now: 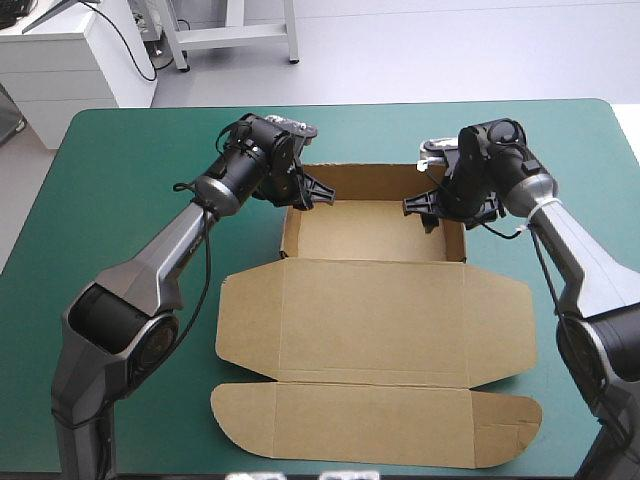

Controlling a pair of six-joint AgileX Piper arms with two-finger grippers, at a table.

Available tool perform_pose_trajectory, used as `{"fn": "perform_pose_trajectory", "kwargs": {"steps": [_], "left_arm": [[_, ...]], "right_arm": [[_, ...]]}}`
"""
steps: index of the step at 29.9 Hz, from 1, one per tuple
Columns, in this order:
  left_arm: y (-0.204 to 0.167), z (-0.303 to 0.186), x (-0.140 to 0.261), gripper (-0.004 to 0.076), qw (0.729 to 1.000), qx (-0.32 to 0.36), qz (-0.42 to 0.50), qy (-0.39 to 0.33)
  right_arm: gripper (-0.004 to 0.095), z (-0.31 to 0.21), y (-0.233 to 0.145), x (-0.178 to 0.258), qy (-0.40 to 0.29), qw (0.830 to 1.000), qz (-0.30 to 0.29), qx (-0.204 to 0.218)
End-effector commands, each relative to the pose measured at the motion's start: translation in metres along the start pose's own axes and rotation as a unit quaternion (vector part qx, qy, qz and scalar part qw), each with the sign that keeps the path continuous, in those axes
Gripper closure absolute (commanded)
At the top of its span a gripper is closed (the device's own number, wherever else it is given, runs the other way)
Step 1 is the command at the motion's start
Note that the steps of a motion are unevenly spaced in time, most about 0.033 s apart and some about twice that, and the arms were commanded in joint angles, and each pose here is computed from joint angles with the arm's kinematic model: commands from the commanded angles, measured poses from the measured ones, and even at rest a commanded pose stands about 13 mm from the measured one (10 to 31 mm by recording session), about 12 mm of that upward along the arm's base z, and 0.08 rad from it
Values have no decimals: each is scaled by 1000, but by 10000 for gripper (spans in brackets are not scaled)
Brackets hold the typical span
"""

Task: Fold the box

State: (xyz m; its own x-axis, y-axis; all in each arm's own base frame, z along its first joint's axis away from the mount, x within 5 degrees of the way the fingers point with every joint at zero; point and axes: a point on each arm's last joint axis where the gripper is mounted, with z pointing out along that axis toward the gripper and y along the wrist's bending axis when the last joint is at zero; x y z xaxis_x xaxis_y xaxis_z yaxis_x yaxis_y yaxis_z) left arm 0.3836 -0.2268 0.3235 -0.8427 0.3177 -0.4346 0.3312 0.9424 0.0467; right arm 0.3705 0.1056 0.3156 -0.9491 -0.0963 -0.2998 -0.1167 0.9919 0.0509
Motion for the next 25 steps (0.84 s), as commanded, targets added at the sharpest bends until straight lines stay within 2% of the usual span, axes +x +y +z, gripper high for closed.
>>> {"fn": "perform_pose_trajectory", "kwargs": {"steps": [1,4,9,14,18,25], "left_arm": [[17,-76,-5,449,996,-32,2,-81],[26,-110,-1,734,992,-47,5,-119],[35,-161,20,731,987,-30,4,-158],[43,-188,57,731,988,-13,7,-155],[48,-183,91,731,993,-17,17,-119],[57,-157,157,731,998,-27,35,-51]], "right_arm": [[272,-60,-3,-4,-85,996,13,6],[275,-76,-4,-2,-108,994,23,3],[275,-87,-10,2,-118,992,43,-4],[275,-75,-11,3,-101,994,43,4],[275,-52,-12,6,-68,997,43,11],[275,-19,-10,0,-57,997,51,10]]}}
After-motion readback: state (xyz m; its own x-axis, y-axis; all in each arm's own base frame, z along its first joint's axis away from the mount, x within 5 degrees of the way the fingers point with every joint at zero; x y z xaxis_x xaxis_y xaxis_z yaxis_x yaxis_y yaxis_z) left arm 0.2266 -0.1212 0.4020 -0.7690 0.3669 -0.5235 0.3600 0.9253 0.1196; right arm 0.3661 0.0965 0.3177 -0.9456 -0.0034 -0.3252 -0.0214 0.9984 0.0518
